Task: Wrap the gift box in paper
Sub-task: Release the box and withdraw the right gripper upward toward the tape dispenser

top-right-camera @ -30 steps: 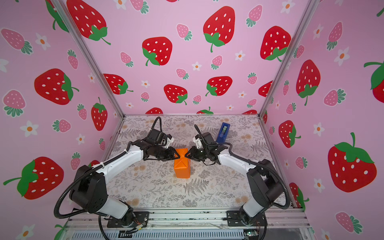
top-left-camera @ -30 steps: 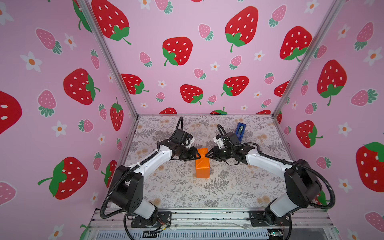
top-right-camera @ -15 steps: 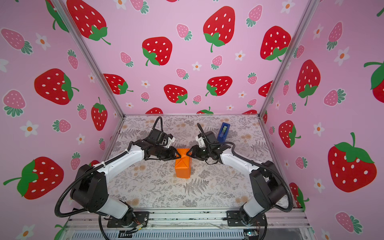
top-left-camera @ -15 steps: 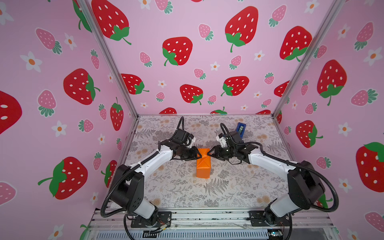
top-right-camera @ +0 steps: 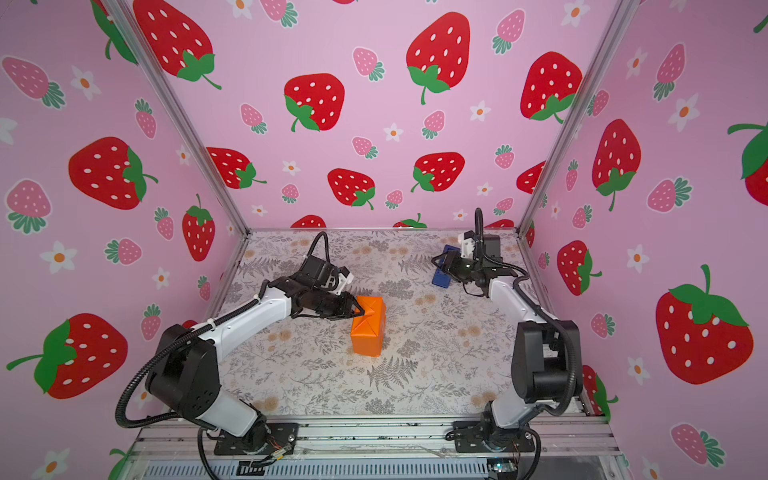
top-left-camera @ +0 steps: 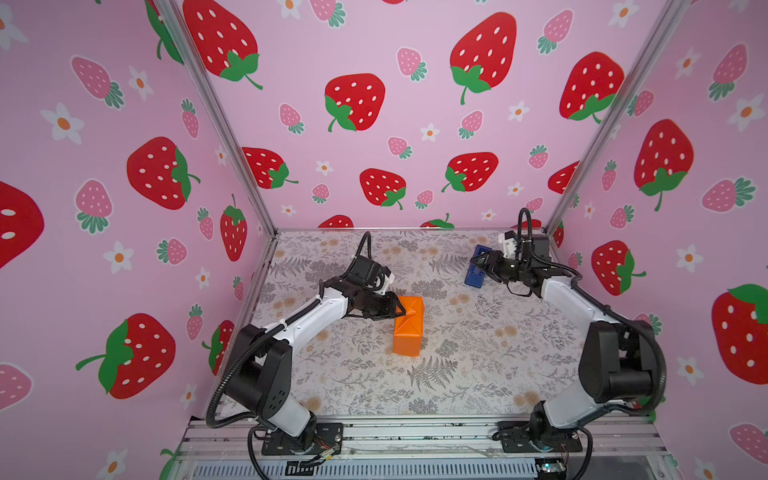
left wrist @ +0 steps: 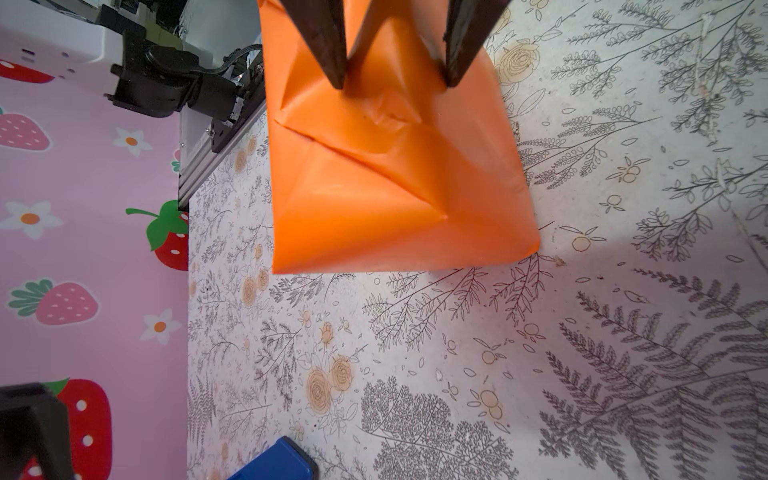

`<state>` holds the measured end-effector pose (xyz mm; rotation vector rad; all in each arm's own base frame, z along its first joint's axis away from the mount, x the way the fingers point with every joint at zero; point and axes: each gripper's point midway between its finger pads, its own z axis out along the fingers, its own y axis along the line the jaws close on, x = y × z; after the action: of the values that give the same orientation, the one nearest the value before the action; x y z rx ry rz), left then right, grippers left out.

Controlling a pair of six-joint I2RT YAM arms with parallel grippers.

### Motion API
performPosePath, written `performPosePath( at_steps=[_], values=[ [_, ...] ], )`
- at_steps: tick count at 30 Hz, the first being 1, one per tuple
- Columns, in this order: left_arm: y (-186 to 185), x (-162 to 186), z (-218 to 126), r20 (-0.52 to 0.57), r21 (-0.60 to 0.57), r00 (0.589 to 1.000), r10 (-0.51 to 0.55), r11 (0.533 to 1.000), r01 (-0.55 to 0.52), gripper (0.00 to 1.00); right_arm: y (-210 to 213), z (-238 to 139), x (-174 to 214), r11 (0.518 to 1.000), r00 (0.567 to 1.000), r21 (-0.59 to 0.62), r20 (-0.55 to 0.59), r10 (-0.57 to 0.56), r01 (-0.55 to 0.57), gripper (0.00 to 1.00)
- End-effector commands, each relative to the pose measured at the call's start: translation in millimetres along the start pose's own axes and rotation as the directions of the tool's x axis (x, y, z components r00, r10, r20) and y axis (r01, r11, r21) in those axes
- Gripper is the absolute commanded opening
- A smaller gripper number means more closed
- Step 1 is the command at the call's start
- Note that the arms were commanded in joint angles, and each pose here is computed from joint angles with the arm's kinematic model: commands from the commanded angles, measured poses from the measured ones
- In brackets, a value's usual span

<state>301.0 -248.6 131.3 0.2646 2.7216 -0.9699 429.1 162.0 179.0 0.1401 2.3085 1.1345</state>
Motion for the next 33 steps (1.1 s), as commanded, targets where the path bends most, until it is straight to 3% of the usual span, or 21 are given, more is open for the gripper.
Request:
performPosePath(
  at_steps=[1,7,12,24,33],
  values=[
    [34,33,18,-0.122,-0.132,0.991,-0.05,0.991,0.034,0.41,-20,10,-11,0.997,1.0,-0.07,-0.011,0.016,-0.017,0.46],
    [38,36,18,-0.133,-0.144,0.99,-0.054,0.989,0.035,0.41,-59,34,-25,0.992,0.995,-0.086,-0.029,0.095,-0.097,0.4],
    [35,36,17,-0.13,-0.138,0.99,-0.048,0.99,0.03,0.41,-83,46,-28,0.991,0.991,-0.03,-0.024,0.13,-0.131,0.38],
    [35,35,16,-0.135,-0.139,0.99,-0.045,0.99,0.026,0.41,-93,63,-34,0.982,0.983,-0.059,-0.042,0.177,-0.179,0.35],
    [35,36,18,-0.135,-0.135,0.989,-0.055,0.99,0.037,0.41,-93,74,-31,0.948,0.957,-0.136,-0.078,0.279,-0.288,0.3]
  ],
)
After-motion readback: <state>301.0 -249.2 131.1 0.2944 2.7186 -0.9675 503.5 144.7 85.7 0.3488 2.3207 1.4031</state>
